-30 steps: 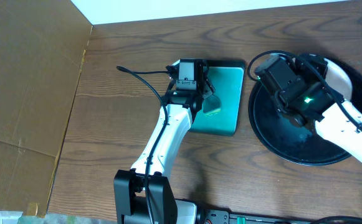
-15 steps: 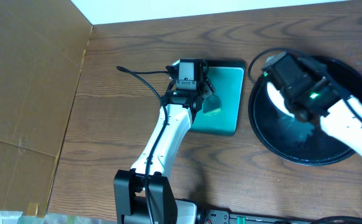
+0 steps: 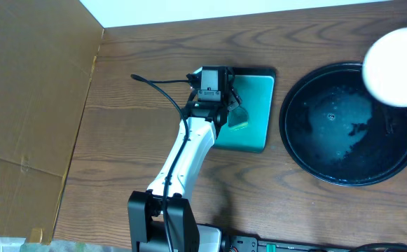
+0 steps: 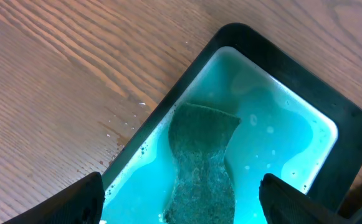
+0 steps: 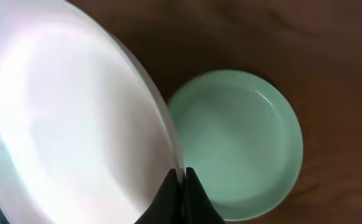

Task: Clean dirty plates on tray and stack at the side

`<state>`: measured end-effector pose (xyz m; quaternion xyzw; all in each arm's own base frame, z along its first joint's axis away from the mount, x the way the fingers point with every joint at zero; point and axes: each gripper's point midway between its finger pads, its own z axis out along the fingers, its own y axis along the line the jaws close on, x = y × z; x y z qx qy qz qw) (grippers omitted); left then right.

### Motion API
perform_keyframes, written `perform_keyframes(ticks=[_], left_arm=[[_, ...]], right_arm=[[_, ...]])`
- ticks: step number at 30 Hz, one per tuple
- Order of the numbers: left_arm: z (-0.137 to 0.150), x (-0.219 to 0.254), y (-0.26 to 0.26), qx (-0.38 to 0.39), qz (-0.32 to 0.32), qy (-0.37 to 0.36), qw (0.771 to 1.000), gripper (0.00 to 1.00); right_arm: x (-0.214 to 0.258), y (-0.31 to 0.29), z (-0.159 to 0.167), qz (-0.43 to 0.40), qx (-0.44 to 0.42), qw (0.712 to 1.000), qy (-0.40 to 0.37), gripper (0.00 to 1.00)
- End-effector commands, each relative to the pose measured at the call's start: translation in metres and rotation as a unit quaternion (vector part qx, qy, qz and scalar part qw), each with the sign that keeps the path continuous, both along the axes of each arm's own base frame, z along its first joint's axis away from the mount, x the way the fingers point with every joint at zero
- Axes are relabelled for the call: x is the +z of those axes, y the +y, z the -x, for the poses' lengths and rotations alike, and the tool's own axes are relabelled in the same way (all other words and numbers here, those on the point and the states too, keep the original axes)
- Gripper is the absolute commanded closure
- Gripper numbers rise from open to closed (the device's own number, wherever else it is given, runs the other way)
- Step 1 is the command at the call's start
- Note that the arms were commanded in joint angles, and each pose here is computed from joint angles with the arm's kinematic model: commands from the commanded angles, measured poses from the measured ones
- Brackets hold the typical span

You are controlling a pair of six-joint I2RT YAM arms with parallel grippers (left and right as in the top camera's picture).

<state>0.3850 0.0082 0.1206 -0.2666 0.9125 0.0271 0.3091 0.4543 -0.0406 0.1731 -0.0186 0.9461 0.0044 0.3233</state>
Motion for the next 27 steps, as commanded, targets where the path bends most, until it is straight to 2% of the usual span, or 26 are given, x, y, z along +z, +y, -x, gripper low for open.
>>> perform_keyframes(ticks=[1, 4, 8, 13, 14, 18, 19, 21, 23, 27], left_arm=[[0.001, 0.000, 0.003, 0.002, -0.006, 0.002, 1.000, 0.20], [0.001, 0.000, 0.003, 0.002, -0.006, 0.002, 1.000, 0.20], [0.001, 0.000, 0.003, 0.002, -0.006, 0.002, 1.000, 0.20], [0.001, 0.000, 0.003, 0.002, -0.006, 0.002, 1.000, 0.20], [0.001, 0.000, 0.003, 0.002, -0.006, 0.002, 1.000, 0.20], [0.001, 0.000, 0.003, 0.002, -0.006, 0.002, 1.000, 0.20], [0.001, 0.000, 0.003, 0.002, -0.006, 0.002, 1.000, 0.20], [0.001, 0.000, 0.003, 0.002, -0.006, 0.002, 1.000, 0.20], [0.001, 0.000, 0.003, 0.002, -0.006, 0.002, 1.000, 0.20], [0.001, 0.000, 0.003, 0.002, -0.006, 0.002, 1.000, 0.20]], right_arm=[[-0.005, -0.021, -0.002, -0.190, -0.049, 0.981, -0.003, 0.98], [-0.036, -0.074, 0.004, -0.234, -0.159, 0.959, 0.024, 0.98], [-0.082, -0.116, 0.013, -0.280, -0.263, 0.921, 0.063, 0.99], [-0.122, -0.139, 0.019, -0.294, -0.307, 0.901, 0.087, 0.99], [-0.124, -0.142, 0.018, -0.294, -0.309, 0.901, 0.084, 0.95], [-0.122, -0.149, 0.016, -0.284, -0.313, 0.903, 0.072, 0.32], [-0.120, -0.149, 0.016, -0.284, -0.313, 0.904, 0.072, 0.20], [-0.113, -0.145, 0.018, -0.286, -0.311, 0.904, 0.073, 0.09], [-0.102, -0.139, 0.021, -0.290, -0.305, 0.904, 0.073, 0.03], [-0.069, -0.123, 0.036, -0.284, -0.292, 0.910, 0.077, 0.01]])
